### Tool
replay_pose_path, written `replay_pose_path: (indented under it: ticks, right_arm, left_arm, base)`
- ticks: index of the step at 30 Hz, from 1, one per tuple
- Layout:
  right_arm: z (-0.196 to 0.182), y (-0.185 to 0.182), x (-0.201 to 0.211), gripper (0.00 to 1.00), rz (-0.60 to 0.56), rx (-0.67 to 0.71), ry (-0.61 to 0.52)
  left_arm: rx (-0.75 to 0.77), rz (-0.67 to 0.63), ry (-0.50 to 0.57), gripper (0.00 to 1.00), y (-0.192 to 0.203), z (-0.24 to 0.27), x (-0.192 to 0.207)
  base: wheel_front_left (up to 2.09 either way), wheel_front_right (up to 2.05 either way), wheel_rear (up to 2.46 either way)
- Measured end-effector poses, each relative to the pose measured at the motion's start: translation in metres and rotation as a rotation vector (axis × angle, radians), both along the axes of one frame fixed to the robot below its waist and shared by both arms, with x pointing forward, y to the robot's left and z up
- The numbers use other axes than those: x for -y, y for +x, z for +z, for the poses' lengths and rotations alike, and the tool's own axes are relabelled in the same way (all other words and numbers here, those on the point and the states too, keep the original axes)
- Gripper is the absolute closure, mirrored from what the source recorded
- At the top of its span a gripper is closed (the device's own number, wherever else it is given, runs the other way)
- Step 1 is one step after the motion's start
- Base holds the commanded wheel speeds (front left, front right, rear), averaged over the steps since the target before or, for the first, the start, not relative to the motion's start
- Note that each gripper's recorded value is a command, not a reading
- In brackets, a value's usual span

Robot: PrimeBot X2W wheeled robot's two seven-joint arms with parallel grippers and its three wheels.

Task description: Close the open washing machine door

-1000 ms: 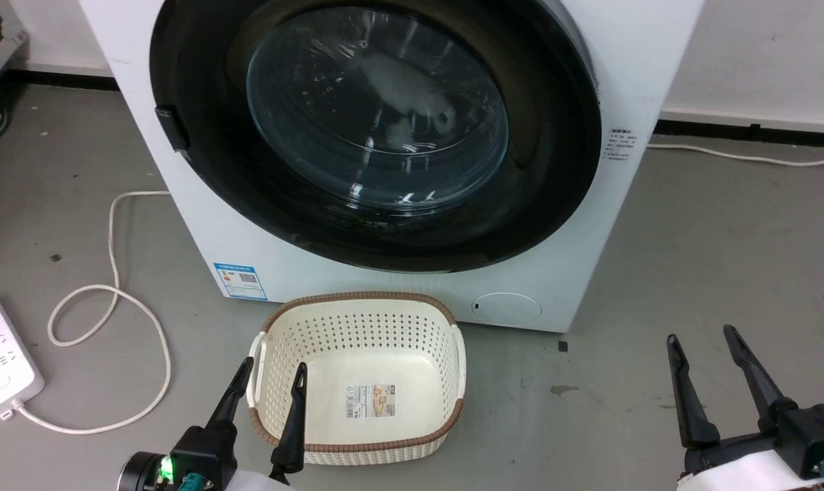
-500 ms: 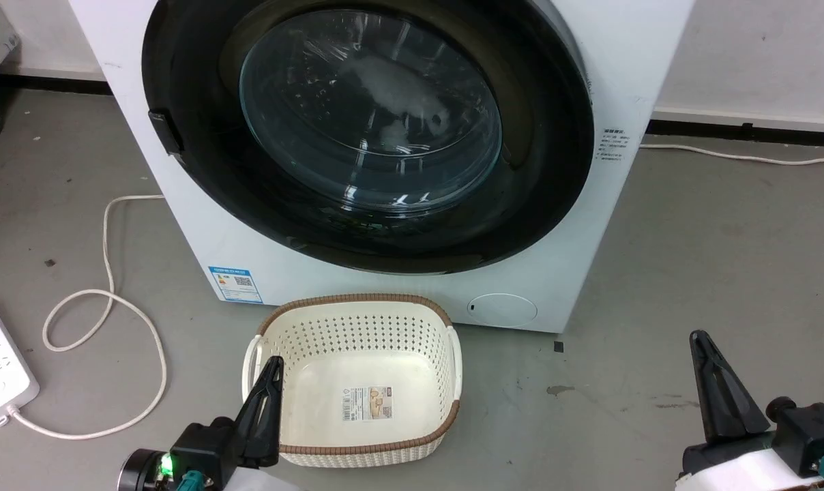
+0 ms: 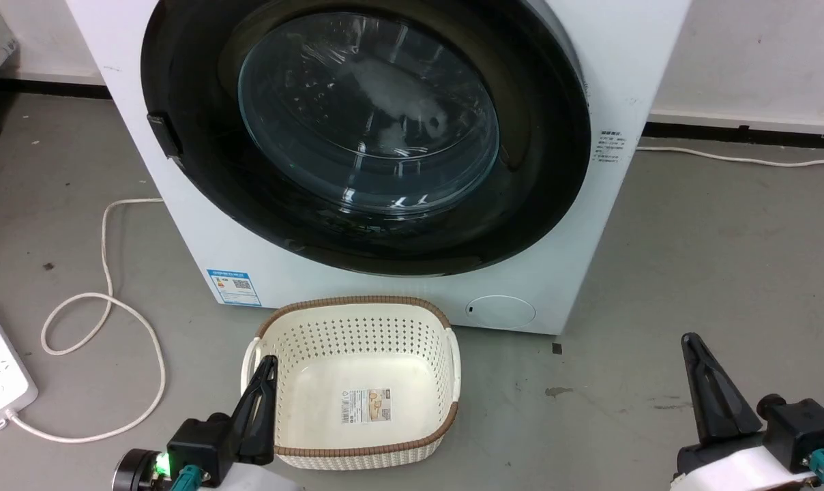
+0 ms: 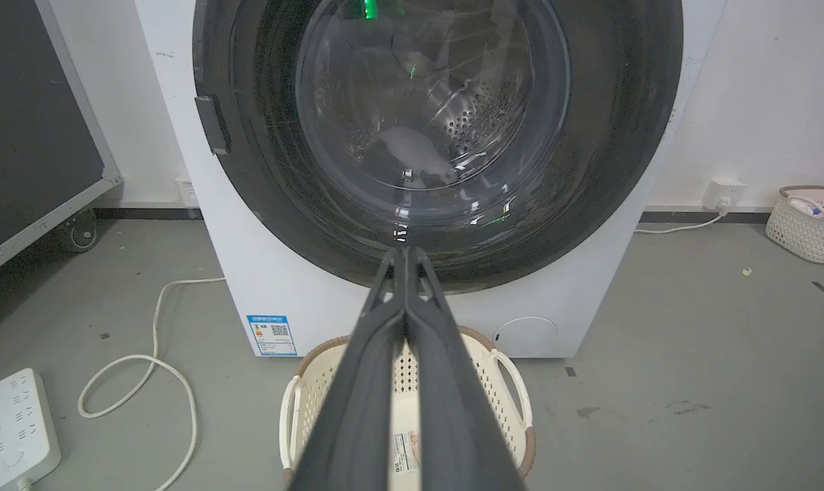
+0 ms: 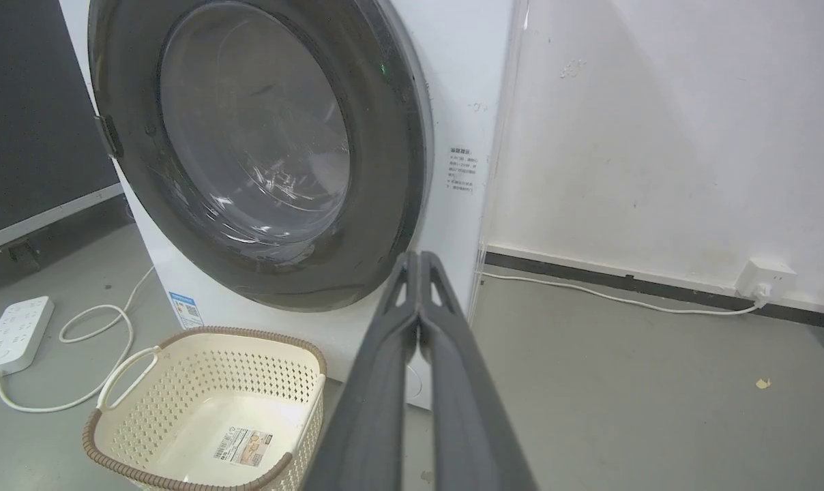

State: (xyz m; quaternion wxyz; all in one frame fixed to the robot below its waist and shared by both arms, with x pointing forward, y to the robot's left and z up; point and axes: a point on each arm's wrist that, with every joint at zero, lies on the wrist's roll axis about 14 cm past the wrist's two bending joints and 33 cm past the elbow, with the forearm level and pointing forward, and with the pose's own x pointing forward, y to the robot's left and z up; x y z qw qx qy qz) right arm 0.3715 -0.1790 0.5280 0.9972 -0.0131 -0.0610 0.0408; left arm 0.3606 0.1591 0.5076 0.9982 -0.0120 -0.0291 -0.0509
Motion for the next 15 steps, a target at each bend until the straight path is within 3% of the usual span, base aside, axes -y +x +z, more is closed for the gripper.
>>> replay_pose_path:
  ticks: [15]
  right_arm:
    - [-0.0019, -0.0006, -0.0025, 1.00, 0.007, -0.023, -0.002]
  left_arm:
    - [-0.011, 0.013, 0.010, 1.00, 0.0011, 0.0015, -0.0021]
  base:
    - [0.00, 0.00, 0.00]
